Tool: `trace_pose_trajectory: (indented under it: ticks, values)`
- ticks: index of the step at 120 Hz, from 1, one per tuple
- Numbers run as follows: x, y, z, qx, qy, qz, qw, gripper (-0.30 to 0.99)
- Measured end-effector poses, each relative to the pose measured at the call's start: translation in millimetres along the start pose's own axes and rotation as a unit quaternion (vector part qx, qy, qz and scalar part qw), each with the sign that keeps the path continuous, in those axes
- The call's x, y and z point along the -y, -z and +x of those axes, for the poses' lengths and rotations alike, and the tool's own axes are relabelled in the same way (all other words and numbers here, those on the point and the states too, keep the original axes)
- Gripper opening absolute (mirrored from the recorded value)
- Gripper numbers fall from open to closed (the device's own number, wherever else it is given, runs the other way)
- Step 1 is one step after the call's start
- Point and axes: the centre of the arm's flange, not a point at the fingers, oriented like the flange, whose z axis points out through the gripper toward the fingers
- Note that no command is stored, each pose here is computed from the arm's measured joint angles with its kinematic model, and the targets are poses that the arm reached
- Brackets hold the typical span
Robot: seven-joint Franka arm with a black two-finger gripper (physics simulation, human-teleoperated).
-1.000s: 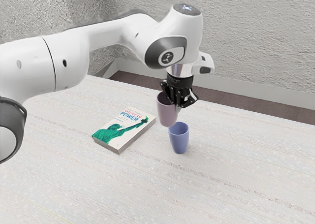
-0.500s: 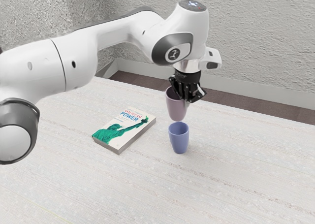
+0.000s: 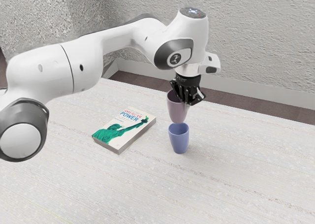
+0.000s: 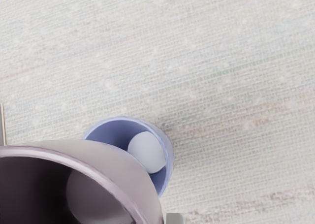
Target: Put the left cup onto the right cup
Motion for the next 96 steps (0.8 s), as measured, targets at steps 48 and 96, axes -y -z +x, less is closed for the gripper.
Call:
trace_pose_trajectory:
  ticks: [48,96]
  values:
    - [9.5,-5.7,7.2,-0.006,0.001,-0.013,1.0,-0.09]
    - [17.1,-11.8,12.4,-0.015,0.001,-0.027,1.0,-0.09]
